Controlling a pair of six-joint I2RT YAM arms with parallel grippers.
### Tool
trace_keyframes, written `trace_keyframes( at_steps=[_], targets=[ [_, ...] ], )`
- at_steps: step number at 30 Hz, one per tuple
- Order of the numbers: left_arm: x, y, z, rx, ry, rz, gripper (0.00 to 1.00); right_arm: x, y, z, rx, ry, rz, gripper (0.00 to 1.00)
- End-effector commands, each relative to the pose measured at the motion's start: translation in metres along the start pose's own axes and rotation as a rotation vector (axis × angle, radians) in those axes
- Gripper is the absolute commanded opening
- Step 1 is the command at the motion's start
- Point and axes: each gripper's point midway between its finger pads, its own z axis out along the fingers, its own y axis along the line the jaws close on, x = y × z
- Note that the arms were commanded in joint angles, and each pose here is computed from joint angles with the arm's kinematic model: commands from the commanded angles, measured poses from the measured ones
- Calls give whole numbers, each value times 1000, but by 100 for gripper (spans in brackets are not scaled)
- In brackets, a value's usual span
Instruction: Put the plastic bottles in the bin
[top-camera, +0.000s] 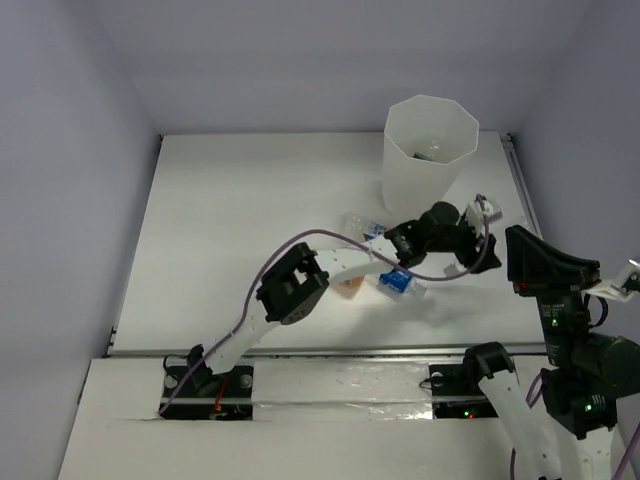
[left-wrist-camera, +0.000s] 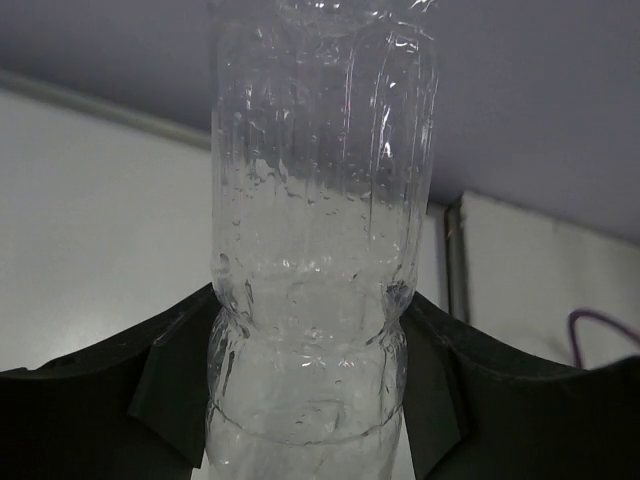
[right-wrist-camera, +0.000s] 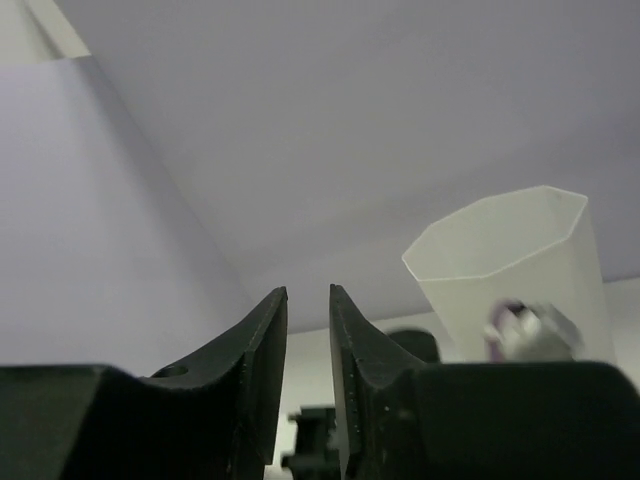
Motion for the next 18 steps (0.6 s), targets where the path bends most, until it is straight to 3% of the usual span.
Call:
trace_keyframes(
  at_steps=[1, 5, 10, 14, 18],
  targets=[
    [-195, -45, -83, 172, -419, 61, 42, -40, 41, -19, -164, -106, -40, 28],
    [-244, -58, -128, 205, -513, 105, 42, -22, 65, -18, -312, -19, -59, 26],
    [-284, -38, -190, 146, -616, 148, 42, 7, 98, -26, -556, 125, -66, 23],
    [-316, -22, -241, 49, -709, 191, 42, 31, 89, -14, -537, 238, -56, 23],
    [-344, 2, -268, -42, -787, 220, 42, 43, 82, -5, -524, 248, -42, 22]
  ],
)
